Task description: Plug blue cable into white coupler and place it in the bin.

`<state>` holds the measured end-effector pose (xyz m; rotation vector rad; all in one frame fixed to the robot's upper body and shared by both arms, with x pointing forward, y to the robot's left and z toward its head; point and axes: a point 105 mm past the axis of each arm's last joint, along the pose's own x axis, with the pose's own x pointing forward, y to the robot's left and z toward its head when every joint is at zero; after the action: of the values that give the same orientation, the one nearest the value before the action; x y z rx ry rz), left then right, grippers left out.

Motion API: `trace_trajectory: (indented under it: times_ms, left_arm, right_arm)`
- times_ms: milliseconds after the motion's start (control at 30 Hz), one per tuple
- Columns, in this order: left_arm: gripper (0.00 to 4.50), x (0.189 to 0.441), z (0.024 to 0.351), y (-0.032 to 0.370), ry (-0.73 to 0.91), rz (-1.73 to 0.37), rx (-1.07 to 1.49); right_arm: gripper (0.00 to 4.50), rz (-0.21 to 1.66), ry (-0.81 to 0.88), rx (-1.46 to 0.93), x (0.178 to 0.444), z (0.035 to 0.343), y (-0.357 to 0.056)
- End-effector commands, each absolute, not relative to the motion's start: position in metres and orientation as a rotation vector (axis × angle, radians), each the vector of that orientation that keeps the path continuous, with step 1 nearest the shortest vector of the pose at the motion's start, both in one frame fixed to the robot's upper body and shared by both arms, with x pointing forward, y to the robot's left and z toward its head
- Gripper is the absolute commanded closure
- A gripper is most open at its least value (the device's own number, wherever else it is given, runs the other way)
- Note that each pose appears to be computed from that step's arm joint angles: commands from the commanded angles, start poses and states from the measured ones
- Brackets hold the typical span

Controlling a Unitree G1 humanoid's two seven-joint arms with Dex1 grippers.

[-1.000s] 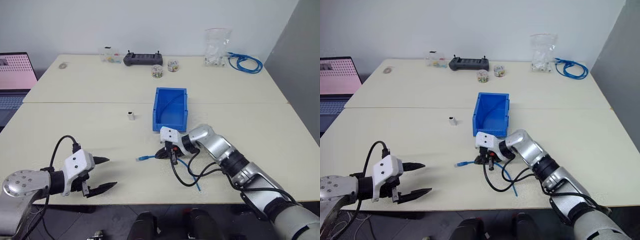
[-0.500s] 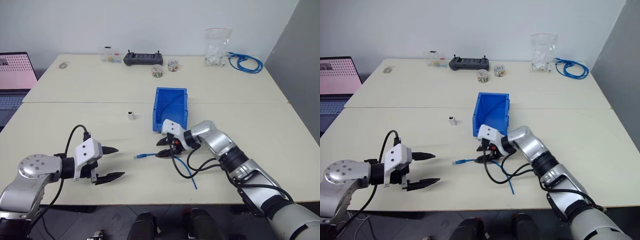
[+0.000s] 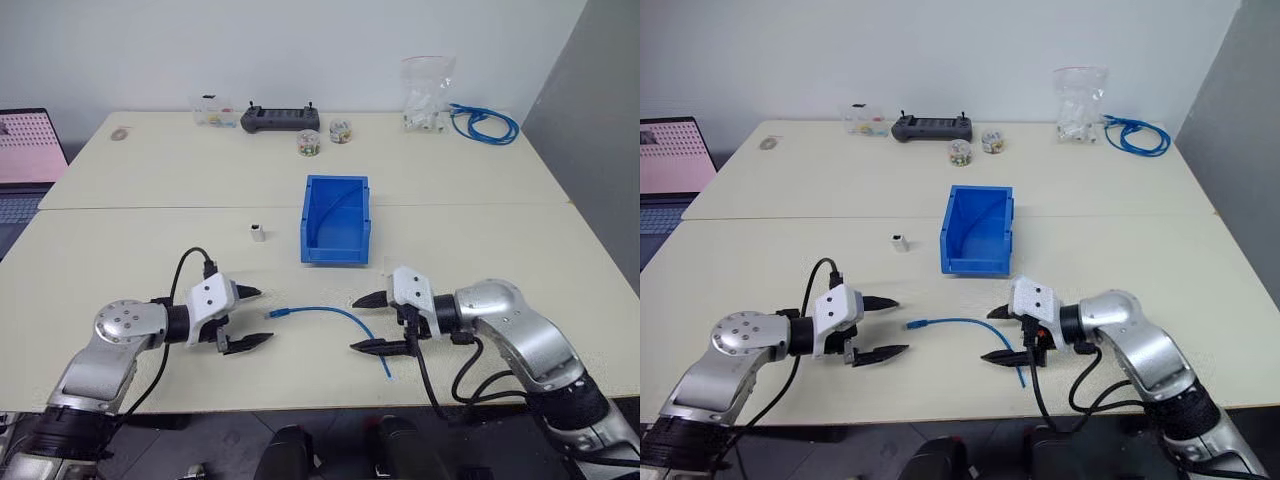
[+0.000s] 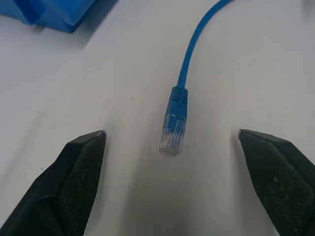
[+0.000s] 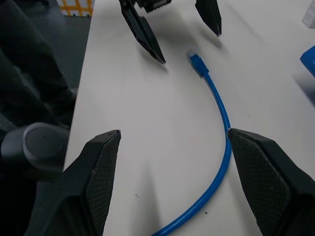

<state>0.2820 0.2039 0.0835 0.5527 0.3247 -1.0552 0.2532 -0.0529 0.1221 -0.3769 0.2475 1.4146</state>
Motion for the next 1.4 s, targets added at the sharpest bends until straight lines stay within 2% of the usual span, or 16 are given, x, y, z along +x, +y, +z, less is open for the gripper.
trace_trajectory:
  times_ms: [33, 100, 167, 200, 467, 767, 1000, 1167, 1400]
  left_arm:
    - [0.0, 0.286, 0.083, 0.206, 0.308, -1.062, 0.593]
    - [0.0, 0.288, 0.08, 0.208, 0.316, -1.061, 0.603]
    - [0.36, 0.289, 0.076, 0.208, 0.326, -1.065, 0.608]
    - [0.39, 0.29, 0.074, 0.205, 0.326, -1.07, 0.61]
    - [2.3, 0.291, 0.062, 0.189, 0.326, -1.121, 0.653]
    - [4.24, 0.283, 0.05, 0.202, 0.436, -1.137, 0.704]
    - [4.28, 0.279, 0.055, 0.199, 0.467, -1.186, 0.69]
    - [4.28, 0.283, 0.098, 0.151, 0.43, -1.244, 0.372]
    - [4.28, 0.285, 0.135, 0.118, 0.444, -1.276, 0.002]
  right_arm:
    - [0.84, 1.369, 0.21, -0.364, 0.252, 0.132, -0.054]
    - [0.84, 1.351, 0.216, -0.368, 0.253, 0.131, -0.055]
    - [0.78, 1.343, 0.223, -0.37, 0.254, 0.13, -0.056]
    - [0.78, 1.339, 0.232, -0.363, 0.254, 0.13, -0.057]
    - [0.78, 1.329, 0.253, -0.347, 0.254, 0.131, -0.059]
    - [0.78, 1.342, 0.137, -0.313, 0.252, 0.153, -0.058]
    - [0.78, 1.314, 0.124, -0.381, 0.249, 0.148, -0.067]
    - [0.78, 1.403, 0.22, -0.141, 0.217, 0.162, -0.078]
    - [0.78, 1.353, 0.255, -0.012, 0.202, 0.161, -0.069]
